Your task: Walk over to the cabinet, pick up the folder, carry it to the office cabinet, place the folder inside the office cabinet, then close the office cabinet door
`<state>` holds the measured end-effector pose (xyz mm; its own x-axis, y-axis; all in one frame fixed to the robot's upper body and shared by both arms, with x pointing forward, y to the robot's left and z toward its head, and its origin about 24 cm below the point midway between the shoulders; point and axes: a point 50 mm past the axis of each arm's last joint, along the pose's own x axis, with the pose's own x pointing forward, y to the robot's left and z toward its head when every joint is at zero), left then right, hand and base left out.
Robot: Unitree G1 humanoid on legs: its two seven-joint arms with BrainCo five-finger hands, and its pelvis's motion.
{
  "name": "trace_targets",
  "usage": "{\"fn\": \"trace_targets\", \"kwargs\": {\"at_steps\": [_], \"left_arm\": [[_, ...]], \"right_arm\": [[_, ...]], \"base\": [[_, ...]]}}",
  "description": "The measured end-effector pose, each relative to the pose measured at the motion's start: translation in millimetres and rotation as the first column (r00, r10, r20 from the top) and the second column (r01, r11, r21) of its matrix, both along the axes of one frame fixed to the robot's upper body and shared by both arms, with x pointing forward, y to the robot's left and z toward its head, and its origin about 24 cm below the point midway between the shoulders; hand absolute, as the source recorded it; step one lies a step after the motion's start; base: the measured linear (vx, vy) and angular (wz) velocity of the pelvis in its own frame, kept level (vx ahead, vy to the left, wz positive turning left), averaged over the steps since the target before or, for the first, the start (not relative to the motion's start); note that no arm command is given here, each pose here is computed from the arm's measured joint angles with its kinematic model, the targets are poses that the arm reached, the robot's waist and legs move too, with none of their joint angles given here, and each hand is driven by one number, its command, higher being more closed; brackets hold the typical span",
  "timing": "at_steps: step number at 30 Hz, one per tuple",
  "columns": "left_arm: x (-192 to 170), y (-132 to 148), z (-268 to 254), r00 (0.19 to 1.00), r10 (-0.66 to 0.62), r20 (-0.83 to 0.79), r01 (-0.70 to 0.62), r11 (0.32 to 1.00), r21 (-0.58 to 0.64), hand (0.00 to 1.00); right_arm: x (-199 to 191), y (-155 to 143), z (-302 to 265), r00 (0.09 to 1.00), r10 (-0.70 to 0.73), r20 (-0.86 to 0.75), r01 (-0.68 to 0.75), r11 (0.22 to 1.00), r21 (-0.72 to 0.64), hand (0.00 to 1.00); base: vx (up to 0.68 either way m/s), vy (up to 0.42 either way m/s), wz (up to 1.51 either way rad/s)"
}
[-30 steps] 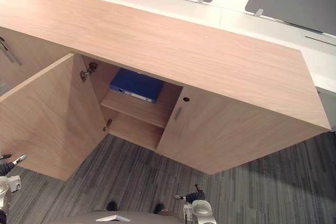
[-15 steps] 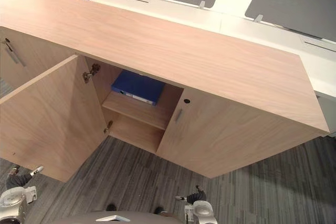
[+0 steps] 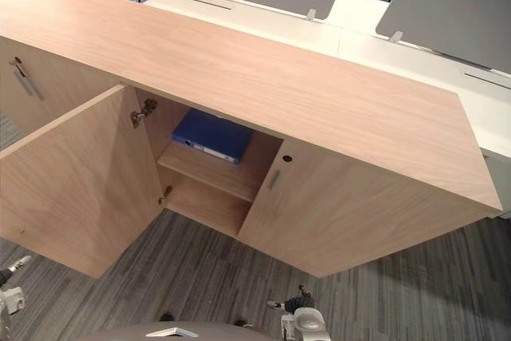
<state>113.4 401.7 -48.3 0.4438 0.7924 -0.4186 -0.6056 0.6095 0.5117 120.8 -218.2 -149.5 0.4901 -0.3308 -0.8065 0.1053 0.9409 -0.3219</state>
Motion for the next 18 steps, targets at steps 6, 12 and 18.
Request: {"fn": "trace_targets", "kwargs": {"at_steps": [6,12,18], "left_arm": [[-2.2,14.6,13.2,1.0,0.024,0.014,-0.025,0.999,0.044,0.0],[9.7,20.1,29.5,0.998,-0.01,0.06,0.004,0.995,0.095,0.0],[38.0,9.0,44.1,0.984,-0.13,0.12,0.112,0.983,0.142,0.0]], "right_arm": [[-0.8,-0.8,-0.1,1.0,0.0,-0.002,0.0,1.0,-0.002,0.0],[-4.0,-1.8,-0.7,1.0,0.004,-0.009,-0.004,1.0,0.003,0.0],[-7.3,-3.9,-1.2,1.0,0.008,-0.018,-0.008,1.0,0.006,0.0]], "base": [[-0.03,-0.01,0.0],[-0.04,-0.014,0.0],[-0.01,-0.002,0.0]]}}
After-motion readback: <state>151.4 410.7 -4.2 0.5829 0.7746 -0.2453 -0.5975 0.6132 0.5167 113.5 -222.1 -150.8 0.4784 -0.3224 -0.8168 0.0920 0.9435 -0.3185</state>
